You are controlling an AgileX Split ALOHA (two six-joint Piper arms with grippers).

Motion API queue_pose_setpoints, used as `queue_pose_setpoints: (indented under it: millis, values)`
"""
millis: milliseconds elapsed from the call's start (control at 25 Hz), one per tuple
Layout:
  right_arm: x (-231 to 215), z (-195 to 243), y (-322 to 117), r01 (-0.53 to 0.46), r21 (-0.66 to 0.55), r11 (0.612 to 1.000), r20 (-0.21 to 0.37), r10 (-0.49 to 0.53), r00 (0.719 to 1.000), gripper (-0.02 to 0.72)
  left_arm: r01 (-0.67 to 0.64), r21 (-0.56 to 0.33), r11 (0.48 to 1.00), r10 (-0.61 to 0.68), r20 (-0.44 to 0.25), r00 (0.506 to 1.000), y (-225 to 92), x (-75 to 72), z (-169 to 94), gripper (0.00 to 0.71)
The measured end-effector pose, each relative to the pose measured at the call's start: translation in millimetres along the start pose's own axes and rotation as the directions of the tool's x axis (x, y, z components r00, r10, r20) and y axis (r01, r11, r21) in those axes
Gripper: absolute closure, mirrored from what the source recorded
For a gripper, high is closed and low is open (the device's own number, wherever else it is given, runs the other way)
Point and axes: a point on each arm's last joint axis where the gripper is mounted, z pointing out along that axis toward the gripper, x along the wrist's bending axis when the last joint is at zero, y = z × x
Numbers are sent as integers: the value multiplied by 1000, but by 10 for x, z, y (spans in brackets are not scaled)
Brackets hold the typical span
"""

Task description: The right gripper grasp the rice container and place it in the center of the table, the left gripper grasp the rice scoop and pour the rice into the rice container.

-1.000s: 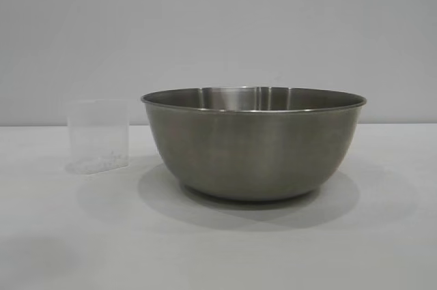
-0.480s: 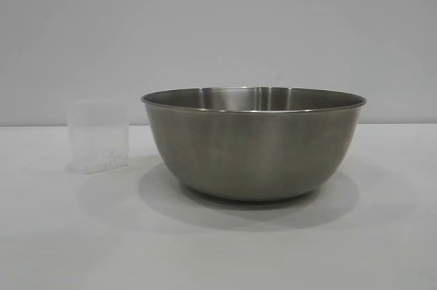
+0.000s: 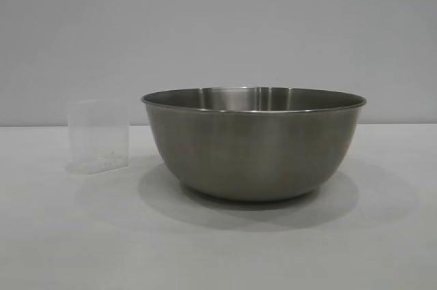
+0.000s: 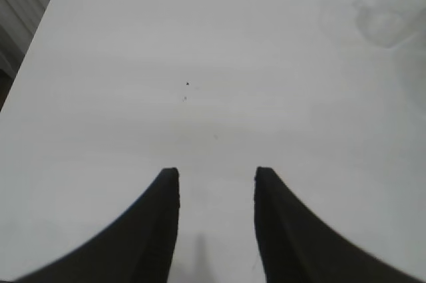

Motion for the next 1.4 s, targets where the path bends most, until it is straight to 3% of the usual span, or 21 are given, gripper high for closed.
queue_pose_setpoints:
  millis: [200,560,1400]
  values:
    - [0,0,0,0,0,1000,0,0,1000,326,-9,4,1000,9,19,1000,-68,-17,30,485]
    - [0,0,0,0,0,1000,0,0,1000,326,-17,-146,989,20,20,1000,-204,-11,-145,485]
    - [0,-23,-16,0,-19,1000,-1,0,1000,326,-17,-148,989,21,24,1000,-210,-14,-149,485]
